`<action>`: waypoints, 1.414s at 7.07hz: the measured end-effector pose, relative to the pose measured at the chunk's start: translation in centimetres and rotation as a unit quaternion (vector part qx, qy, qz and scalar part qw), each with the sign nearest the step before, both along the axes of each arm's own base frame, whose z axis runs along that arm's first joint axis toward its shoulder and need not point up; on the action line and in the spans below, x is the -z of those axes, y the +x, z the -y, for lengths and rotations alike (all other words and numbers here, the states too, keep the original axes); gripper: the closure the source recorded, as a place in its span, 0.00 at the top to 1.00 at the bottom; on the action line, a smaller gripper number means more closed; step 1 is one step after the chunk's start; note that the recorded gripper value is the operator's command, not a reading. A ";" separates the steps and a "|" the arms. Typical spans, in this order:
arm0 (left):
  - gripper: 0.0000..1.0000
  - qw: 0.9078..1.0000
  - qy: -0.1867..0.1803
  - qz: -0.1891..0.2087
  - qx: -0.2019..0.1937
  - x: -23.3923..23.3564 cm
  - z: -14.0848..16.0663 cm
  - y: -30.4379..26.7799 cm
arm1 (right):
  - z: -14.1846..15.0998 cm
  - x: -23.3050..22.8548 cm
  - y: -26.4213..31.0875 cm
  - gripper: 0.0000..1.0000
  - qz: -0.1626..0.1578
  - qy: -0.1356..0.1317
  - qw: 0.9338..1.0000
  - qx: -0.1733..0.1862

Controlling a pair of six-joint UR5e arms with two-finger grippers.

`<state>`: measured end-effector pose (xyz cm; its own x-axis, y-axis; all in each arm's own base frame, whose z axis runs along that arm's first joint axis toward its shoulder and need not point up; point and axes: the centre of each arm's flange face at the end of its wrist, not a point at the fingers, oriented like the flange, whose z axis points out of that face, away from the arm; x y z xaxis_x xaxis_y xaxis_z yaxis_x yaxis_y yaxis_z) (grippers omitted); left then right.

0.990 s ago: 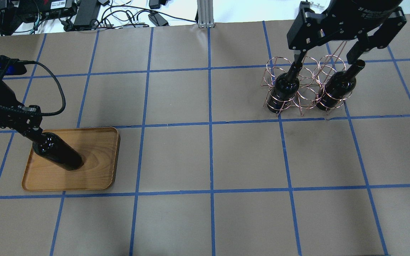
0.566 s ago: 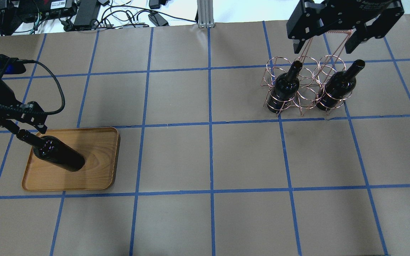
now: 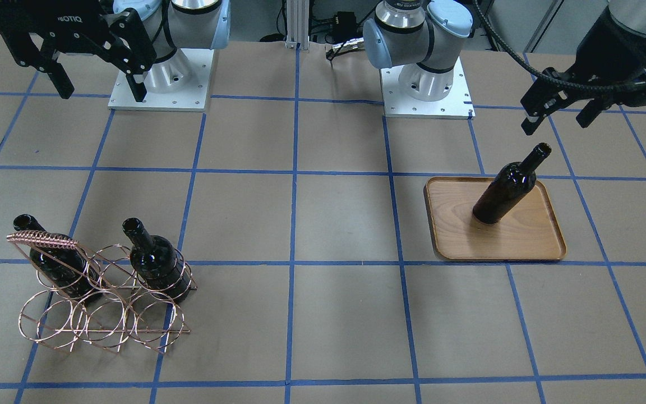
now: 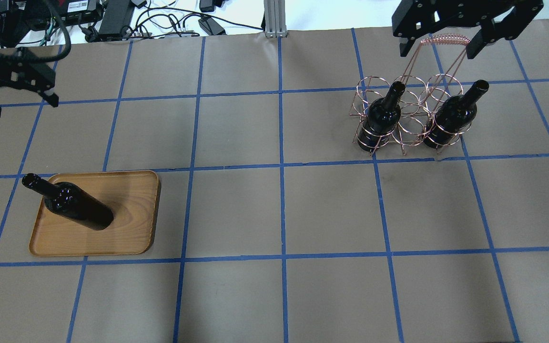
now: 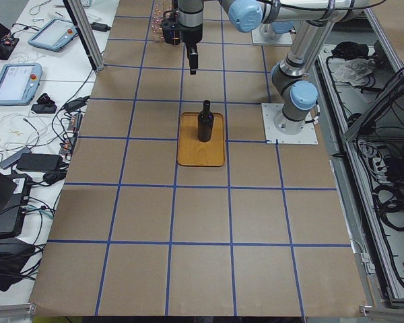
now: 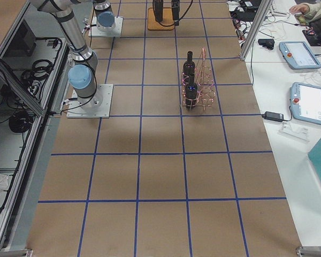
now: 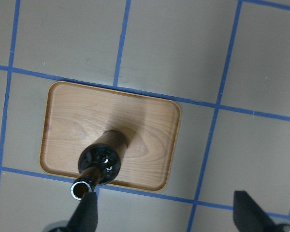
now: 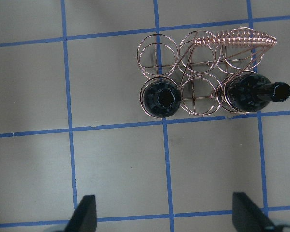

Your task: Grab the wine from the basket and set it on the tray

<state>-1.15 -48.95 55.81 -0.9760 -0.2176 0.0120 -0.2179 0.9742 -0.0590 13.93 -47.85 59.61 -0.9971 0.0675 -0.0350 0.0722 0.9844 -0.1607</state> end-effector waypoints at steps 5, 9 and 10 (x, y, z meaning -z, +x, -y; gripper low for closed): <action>1.00 0.999 -0.037 -0.004 -0.013 0.3 4.0 -14.4 | -0.1 0.7 0.0 1.00 0.000 0.002 1.000 -0.004; 1.00 0.999 -0.039 -0.003 0.023 0.7 4.2 -15.5 | -0.1 0.9 0.1 1.00 0.002 0.005 1.000 -0.004; 1.00 0.999 -0.039 -0.003 0.025 0.8 4.2 -15.5 | -0.1 0.9 0.0 1.00 0.001 0.005 1.000 -0.003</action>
